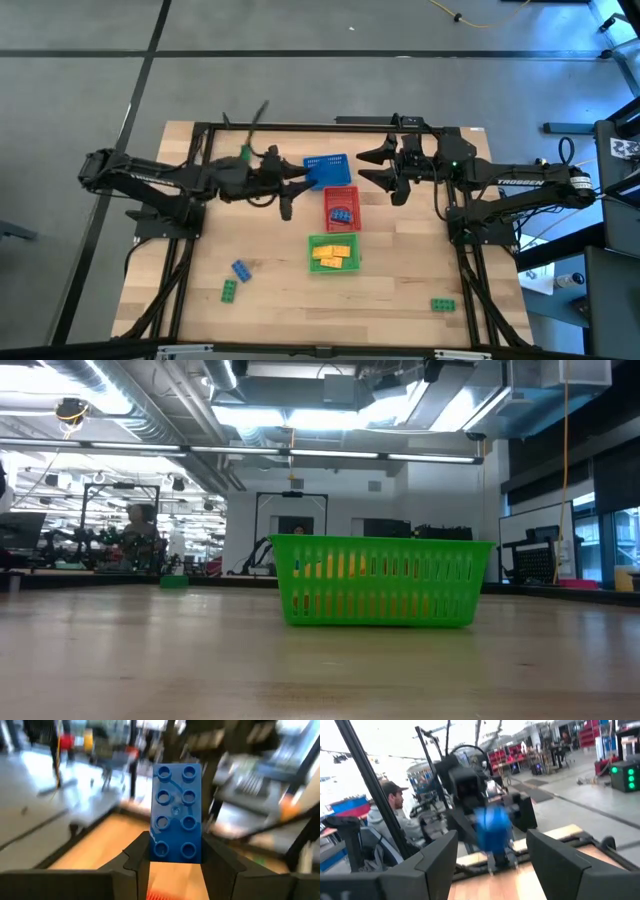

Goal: Sort & place blocks by color
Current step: Put the top blue game piece into the red basket

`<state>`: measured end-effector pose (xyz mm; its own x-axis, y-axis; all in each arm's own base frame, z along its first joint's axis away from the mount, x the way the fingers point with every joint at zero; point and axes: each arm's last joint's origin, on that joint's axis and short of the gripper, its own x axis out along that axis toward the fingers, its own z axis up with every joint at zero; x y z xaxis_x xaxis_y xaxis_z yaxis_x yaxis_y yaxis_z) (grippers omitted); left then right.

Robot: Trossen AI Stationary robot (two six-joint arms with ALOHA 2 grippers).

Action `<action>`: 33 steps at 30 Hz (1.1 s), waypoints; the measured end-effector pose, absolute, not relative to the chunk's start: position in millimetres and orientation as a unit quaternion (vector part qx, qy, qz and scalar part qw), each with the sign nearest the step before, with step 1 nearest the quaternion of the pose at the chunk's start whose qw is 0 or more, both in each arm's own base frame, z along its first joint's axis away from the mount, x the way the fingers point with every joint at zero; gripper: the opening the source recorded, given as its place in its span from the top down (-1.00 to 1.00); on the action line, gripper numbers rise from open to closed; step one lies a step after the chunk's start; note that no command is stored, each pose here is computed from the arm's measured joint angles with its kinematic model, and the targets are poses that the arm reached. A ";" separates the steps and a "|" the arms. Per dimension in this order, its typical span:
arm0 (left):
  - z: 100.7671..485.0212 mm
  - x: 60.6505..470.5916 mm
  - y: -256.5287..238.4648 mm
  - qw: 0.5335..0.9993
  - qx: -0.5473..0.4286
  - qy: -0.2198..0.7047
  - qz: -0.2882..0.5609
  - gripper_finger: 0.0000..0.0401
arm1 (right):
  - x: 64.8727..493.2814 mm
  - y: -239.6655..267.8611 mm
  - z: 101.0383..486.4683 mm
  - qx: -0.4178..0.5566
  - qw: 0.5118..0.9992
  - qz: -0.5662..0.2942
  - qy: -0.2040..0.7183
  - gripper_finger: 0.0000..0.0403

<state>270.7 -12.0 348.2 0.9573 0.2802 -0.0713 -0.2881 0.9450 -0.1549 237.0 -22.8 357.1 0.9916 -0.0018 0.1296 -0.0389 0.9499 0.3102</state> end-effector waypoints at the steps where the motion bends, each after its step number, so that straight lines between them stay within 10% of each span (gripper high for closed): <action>1: 347.6 274.0 -9.4 0.985 -0.079 0.051 0.146 0.37 | 236.8 -22.9 358.6 0.157 0.985 0.010 -0.072 -0.19; 12: 293.3 337.8 18.8 0.951 -0.054 0.296 0.075 0.37 | 234.2 -22.8 370.9 0.138 0.981 0.016 -0.136 -0.19; 33: 171.1 410.2 55.6 0.892 -0.004 0.446 0.070 0.37 | 234.0 -22.8 371.7 0.141 0.980 0.015 -0.141 -0.19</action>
